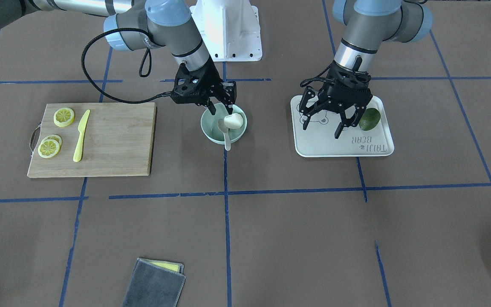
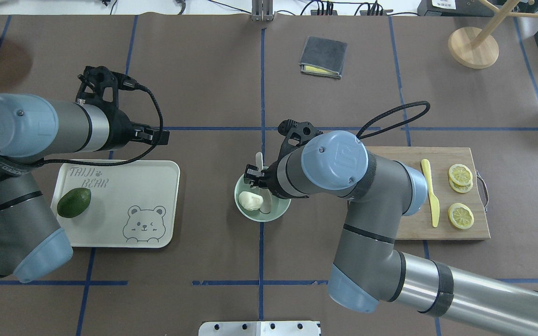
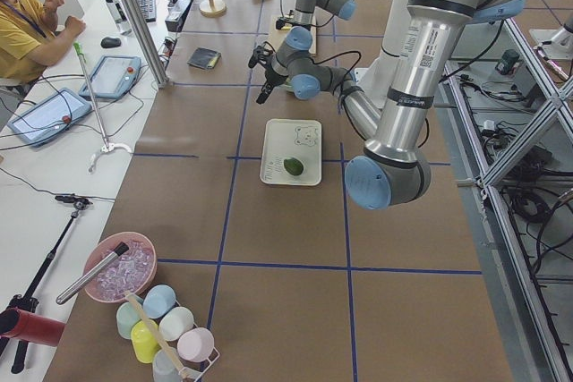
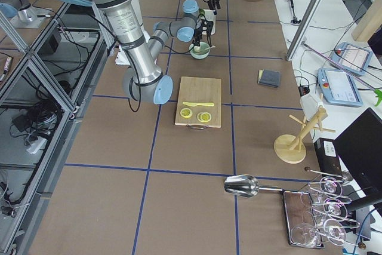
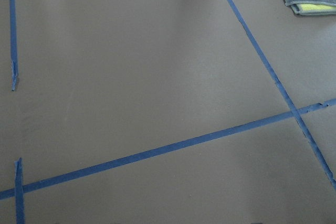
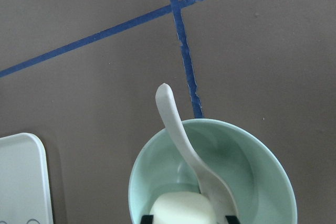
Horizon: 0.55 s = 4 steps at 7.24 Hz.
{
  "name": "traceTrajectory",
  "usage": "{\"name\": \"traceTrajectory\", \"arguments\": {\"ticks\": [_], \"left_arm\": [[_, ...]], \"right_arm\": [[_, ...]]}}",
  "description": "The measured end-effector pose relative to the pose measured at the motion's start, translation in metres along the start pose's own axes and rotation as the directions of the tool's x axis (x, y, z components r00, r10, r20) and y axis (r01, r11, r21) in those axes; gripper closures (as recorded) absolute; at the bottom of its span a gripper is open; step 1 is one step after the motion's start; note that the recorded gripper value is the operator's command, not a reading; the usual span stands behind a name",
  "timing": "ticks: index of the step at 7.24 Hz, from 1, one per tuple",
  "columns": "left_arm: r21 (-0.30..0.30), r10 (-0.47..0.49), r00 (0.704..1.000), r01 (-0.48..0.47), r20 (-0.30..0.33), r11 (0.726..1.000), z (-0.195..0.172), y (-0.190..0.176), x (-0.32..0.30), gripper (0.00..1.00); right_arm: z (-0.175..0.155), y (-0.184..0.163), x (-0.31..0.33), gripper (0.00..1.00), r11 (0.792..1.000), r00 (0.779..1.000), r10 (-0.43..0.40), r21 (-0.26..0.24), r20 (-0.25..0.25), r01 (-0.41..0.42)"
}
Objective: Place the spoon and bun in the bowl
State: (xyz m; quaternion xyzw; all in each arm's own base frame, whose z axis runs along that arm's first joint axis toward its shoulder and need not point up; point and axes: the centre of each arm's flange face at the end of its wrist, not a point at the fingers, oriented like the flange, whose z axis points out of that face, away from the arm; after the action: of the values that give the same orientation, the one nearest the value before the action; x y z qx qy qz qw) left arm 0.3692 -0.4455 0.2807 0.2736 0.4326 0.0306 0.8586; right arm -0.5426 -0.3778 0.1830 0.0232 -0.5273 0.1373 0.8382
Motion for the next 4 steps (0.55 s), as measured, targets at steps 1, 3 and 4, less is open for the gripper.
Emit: {"name": "traceTrajectory", "arguments": {"ticks": [1,3,4], "left_arm": [[-0.001,0.0,1.0,0.0,0.022,1.0,-0.002,0.0,-0.018,0.14],[-0.031,0.07,0.996,-0.068,0.057,0.997,-0.014,-0.009,-0.073,0.14],[-0.071,0.136,0.989,-0.133,0.049,0.989,-0.026,-0.019,-0.113,0.0]], "right_arm": [[-0.009,-0.002,0.002,0.0,1.0,1.0,-0.001,-0.003,0.012,0.001],[-0.038,-0.032,0.038,0.0,1.0,1.0,-0.01,-0.018,0.005,0.01],[-0.059,-0.067,0.075,0.0,0.998,0.999,-0.05,-0.033,-0.018,0.049]]}}
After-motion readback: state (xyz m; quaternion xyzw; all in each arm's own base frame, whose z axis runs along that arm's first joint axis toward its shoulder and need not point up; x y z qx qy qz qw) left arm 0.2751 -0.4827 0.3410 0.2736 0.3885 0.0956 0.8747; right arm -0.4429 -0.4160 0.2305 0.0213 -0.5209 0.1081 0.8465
